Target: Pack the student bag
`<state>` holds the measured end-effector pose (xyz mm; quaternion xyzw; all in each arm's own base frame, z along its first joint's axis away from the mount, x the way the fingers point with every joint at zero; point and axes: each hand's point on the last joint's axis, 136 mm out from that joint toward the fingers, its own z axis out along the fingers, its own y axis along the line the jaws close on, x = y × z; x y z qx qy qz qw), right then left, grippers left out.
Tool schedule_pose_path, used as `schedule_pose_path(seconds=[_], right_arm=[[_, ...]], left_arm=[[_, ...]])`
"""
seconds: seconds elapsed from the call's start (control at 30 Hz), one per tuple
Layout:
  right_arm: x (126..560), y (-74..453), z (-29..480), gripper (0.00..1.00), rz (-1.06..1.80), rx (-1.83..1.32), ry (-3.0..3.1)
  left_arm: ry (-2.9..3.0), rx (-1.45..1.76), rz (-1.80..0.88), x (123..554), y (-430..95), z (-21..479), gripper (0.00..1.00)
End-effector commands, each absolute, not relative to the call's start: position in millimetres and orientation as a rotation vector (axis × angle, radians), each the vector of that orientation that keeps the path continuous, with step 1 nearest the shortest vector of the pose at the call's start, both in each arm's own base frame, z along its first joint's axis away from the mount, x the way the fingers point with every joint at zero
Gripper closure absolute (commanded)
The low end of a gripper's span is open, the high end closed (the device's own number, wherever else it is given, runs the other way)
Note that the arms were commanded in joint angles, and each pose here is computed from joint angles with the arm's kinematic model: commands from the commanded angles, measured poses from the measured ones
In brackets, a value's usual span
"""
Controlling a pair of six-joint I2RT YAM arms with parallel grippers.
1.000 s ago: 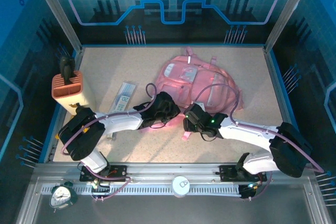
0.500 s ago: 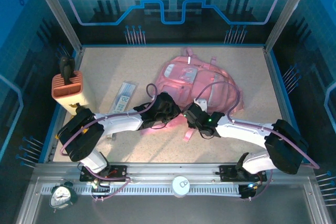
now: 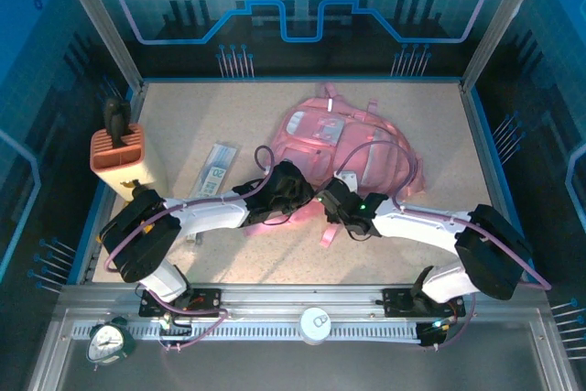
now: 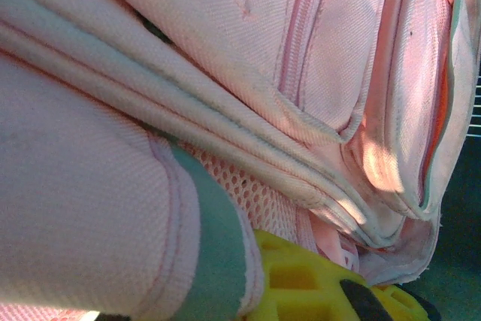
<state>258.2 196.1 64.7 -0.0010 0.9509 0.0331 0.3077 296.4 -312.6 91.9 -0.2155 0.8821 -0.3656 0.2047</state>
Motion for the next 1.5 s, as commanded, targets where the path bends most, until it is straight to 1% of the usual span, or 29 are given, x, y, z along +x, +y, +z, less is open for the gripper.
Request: schedule_pose_path(seconds=[0.0, 0.03, 0.13, 0.2, 0.33, 0.43, 0.6, 0.77, 0.87, 1.03, 1.07, 1.13, 1.23, 1.37, 1.47], right_arm=[[277, 190, 78, 0.74, 0.042, 0.038, 2.440], [277, 189, 77, 0.76, 0.037, 0.035, 2.444], [271, 187, 75, 0.86, 0.031, 0.012, 2.465], [266, 182, 73, 0.89, 0.019, 0.004, 2.474], [252, 170, 65, 0.95, 0.029, -0.011, 2.495], [244, 160, 61, 0.96, 0.023, -0.018, 2.505], [231, 134, 57, 1.00, 0.031, 0.023, 2.550], [219, 102, 56, 1.00, 0.008, 0.095, 2.556], [222, 110, 57, 1.00, 0.097, 0.093, 2.548], [239, 137, 56, 1.00, 0.169, 0.013, 2.559], [243, 144, 56, 0.96, 0.189, -0.017, 2.549], [249, 149, 54, 0.92, 0.198, -0.036, 2.542], [254, 153, 54, 0.79, 0.187, -0.043, 2.546], [260, 150, 51, 0.74, 0.141, -0.021, 2.538], [263, 148, 48, 0.75, 0.114, -0.015, 2.538]], left_arm=[[2.401, -0.491, -1.135, 291, -327, 127, 1.00], [2.402, -0.490, -1.132, 290, -327, 127, 1.00], [2.396, -0.489, -1.111, 292, -324, 127, 1.00], [2.404, -0.487, -1.075, 293, -320, 125, 1.00], [2.407, -0.496, -1.030, 295, -312, 122, 1.00], [2.415, -0.505, -1.010, 298, -306, 118, 1.00], [2.421, -0.557, -0.970, 307, -284, 110, 1.00], [2.431, -0.613, -0.953, 319, -258, 101, 1.00], [2.428, -0.653, -0.929, 325, -242, 96, 1.00], [2.410, -0.641, -0.951, 329, -241, 103, 1.00], [2.416, -0.637, -0.951, 328, -242, 102, 1.00], [2.419, -0.633, -0.976, 328, -246, 103, 1.00], [2.429, -0.630, -1.004, 327, -252, 100, 1.00], [2.430, -0.632, -1.004, 328, -252, 98, 1.00], [2.426, -0.624, -1.003, 329, -252, 100, 1.00]])
